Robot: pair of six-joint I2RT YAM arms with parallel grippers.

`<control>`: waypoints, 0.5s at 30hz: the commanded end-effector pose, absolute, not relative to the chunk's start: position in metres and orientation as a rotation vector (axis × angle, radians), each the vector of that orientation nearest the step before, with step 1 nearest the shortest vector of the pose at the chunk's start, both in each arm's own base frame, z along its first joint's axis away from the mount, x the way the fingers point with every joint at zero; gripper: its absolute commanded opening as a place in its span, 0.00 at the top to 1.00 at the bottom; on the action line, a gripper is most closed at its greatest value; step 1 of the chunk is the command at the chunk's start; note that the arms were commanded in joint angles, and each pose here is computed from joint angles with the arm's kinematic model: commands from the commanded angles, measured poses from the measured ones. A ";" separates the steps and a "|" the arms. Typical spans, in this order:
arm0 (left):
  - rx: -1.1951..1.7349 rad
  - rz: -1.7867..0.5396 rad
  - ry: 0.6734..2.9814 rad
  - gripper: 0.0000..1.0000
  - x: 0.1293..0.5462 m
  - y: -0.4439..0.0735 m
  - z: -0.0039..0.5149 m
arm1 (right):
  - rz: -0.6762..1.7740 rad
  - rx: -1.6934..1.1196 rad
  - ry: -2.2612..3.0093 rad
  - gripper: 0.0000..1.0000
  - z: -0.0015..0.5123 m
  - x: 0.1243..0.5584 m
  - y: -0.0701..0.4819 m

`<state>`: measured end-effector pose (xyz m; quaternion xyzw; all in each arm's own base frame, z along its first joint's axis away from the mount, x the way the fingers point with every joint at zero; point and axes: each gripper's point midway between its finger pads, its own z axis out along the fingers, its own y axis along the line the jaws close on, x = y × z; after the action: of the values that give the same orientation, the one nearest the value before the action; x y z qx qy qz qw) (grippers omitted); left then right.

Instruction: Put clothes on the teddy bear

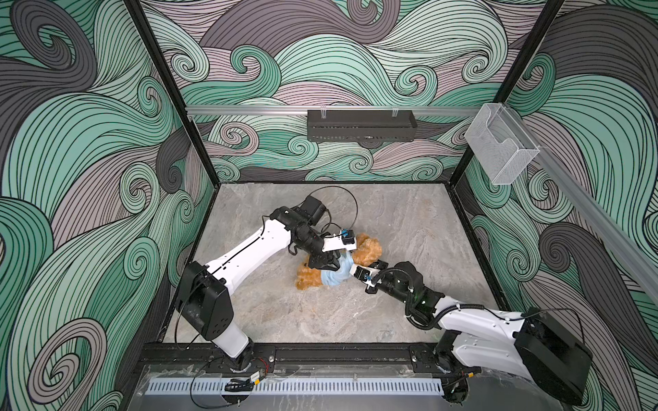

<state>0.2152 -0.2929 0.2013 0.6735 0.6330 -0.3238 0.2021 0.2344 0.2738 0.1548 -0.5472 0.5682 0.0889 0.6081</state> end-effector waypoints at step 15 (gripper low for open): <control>1.803 -1.049 1.699 0.59 0.206 -0.299 0.221 | 0.247 -1.182 1.261 0.83 0.187 0.245 0.287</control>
<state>0.2146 -0.2926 0.2134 0.6559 0.6315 -0.3493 0.2213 0.2382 0.2777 0.1527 -0.5462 0.5730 0.0917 0.6041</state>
